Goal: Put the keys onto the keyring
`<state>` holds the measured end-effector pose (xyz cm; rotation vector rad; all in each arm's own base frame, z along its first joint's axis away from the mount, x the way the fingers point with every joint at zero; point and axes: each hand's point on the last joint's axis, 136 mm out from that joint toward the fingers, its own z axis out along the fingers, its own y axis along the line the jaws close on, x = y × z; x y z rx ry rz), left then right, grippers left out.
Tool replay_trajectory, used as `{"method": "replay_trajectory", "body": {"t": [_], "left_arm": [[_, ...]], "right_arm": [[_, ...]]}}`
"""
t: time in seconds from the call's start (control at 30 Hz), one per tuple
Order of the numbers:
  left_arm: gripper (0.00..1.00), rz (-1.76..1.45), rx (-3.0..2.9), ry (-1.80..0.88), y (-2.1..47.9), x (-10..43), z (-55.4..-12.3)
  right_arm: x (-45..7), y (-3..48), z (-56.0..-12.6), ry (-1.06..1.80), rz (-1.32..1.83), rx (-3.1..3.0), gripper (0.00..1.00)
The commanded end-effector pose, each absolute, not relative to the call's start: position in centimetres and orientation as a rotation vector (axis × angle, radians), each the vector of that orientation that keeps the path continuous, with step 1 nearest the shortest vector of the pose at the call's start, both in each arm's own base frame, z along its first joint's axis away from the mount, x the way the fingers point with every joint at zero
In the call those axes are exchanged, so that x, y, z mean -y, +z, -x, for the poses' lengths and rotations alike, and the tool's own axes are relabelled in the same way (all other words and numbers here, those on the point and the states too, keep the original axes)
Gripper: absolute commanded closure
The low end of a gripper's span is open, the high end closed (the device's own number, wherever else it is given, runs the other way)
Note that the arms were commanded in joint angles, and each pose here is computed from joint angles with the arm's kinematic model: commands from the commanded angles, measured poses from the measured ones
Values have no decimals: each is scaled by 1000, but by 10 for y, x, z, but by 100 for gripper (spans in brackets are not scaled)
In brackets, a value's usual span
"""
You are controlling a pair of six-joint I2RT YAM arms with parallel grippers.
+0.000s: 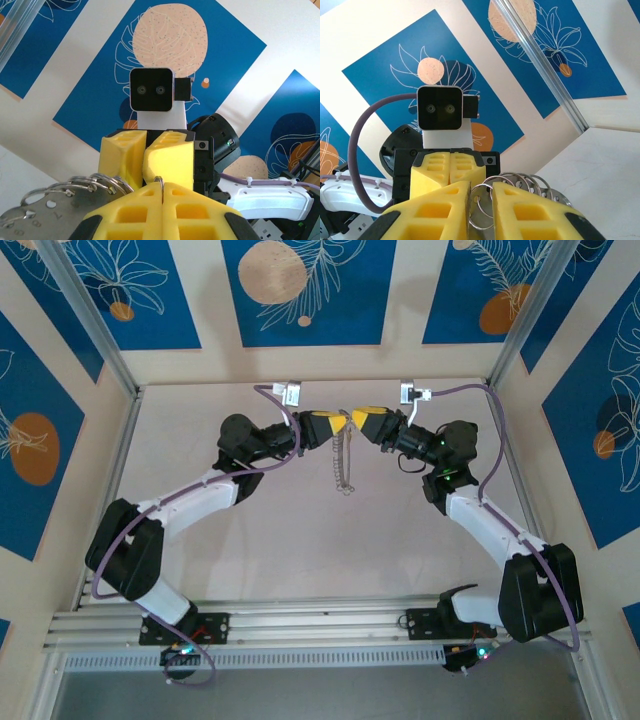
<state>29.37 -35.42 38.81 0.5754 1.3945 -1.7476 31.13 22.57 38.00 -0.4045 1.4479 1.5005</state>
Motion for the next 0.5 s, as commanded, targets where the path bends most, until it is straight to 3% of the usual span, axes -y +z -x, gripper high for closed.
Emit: {"method": "replay_trajectory", "body": {"t": [0.0, 0.17, 0.33, 0.47], "left_arm": [[100, -629, -1299, -1769, 408, 356, -280], [100, -629, -1304, -1771, 407, 357, -281], [100, -629, -1306, -1767, 406, 356, -280], [100, -627, -1310, -1764, 405, 356, -281]], "right_arm": [[-232, 387, -308, 1501, 462, -1422, 80], [-234, 387, -306, 1504, 475, -1424, 80], [-231, 386, -304, 1493, 456, -1421, 71], [-229, 389, -301, 1489, 456, -1411, 70]]}}
